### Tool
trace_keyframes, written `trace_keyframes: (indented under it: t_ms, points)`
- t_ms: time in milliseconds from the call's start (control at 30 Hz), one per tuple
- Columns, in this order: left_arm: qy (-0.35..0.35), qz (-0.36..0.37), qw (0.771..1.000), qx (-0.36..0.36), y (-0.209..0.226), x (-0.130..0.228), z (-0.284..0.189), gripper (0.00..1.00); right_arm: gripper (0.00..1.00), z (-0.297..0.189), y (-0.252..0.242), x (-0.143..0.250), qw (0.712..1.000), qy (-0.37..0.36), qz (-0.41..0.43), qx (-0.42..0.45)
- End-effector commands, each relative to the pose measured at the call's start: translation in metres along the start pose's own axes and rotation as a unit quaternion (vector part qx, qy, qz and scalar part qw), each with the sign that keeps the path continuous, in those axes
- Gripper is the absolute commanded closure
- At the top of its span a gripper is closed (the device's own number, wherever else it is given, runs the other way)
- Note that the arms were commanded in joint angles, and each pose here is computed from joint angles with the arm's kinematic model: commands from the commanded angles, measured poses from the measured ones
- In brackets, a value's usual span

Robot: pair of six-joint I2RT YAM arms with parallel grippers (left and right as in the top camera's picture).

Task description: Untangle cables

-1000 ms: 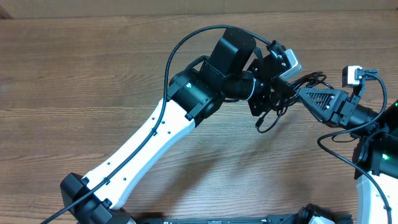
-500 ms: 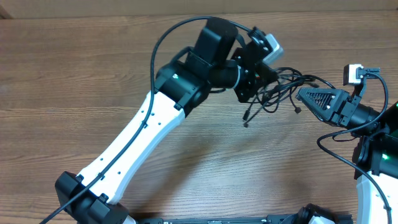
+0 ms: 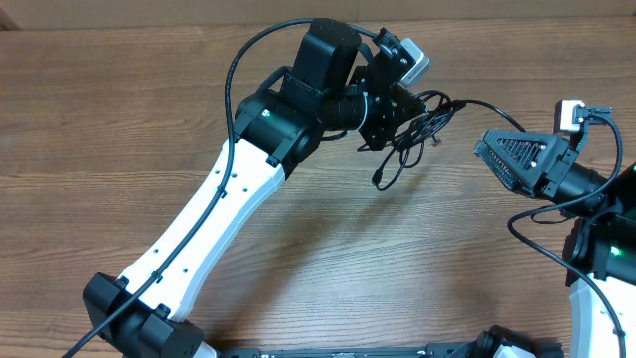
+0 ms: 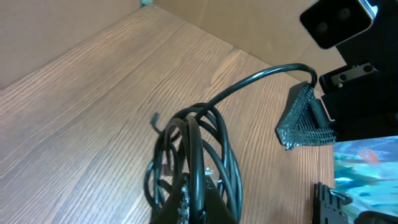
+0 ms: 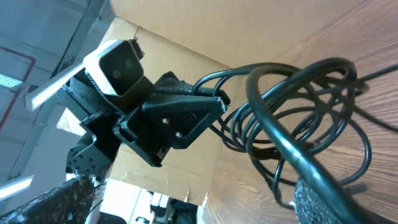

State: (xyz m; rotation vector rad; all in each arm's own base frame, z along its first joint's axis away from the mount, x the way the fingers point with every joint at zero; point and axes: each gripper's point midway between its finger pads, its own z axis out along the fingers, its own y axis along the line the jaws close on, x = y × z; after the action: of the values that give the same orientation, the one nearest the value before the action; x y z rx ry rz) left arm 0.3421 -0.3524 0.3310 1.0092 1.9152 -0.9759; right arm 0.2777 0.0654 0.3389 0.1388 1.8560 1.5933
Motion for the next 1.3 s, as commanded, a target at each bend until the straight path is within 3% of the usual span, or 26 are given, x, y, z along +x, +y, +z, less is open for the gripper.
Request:
trace_keyframes:
  t_ms: [0, 233, 467, 600, 667, 733, 900, 1033, 1267]
  points:
    - [-0.011, -0.002, 1.000, -0.010, 0.006, -0.006, -0.001, 0.96, 0.00, 0.001, 0.006, -0.002, 1.000, -0.005, 0.005, 0.001]
    - [-0.031, -0.032, 0.997, -0.060, 0.024, -0.015, -0.003, 0.96, 0.00, 0.000, -0.015, 0.025, 0.986, 0.027, 0.166, 0.014]
    - [-0.062, -0.036, 0.996, -0.044, 0.018, -0.032, -0.003, 0.96, 0.00, 0.000, 0.006, 0.038, 0.992, 0.079, 0.093, -0.034]
    - [-0.057, -0.033, 0.998, 0.005, 0.000, -0.031, -0.001, 0.96, 0.14, 0.002, -0.008, 0.022, 0.999, 0.032, 0.036, 0.002]
    - [-0.054, -0.030, 0.998, 0.025, -0.011, -0.030, 0.001, 0.96, 0.29, 0.003, -0.012, 0.018, 1.000, 0.020, 0.011, 0.013]
    - [-0.050, -0.034, 0.997, 0.040, -0.023, -0.029, 0.005, 0.96, 0.38, 0.005, -0.016, 0.015, 1.000, 0.010, -0.012, 0.026]
    - [-0.047, -0.019, 0.997, 0.064, -0.050, -0.028, 0.016, 0.96, 0.46, 0.006, -0.028, 0.004, 0.998, -0.024, -0.017, 0.062]
    - [-0.047, -0.010, 0.996, 0.078, -0.065, -0.029, 0.021, 0.96, 0.63, 0.005, -0.033, -0.001, 0.996, -0.037, -0.017, 0.075]
    - [-0.047, -0.013, 0.995, 0.089, -0.076, -0.030, 0.024, 0.96, 0.71, 0.004, -0.035, -0.003, 0.996, -0.043, -0.018, 0.081]
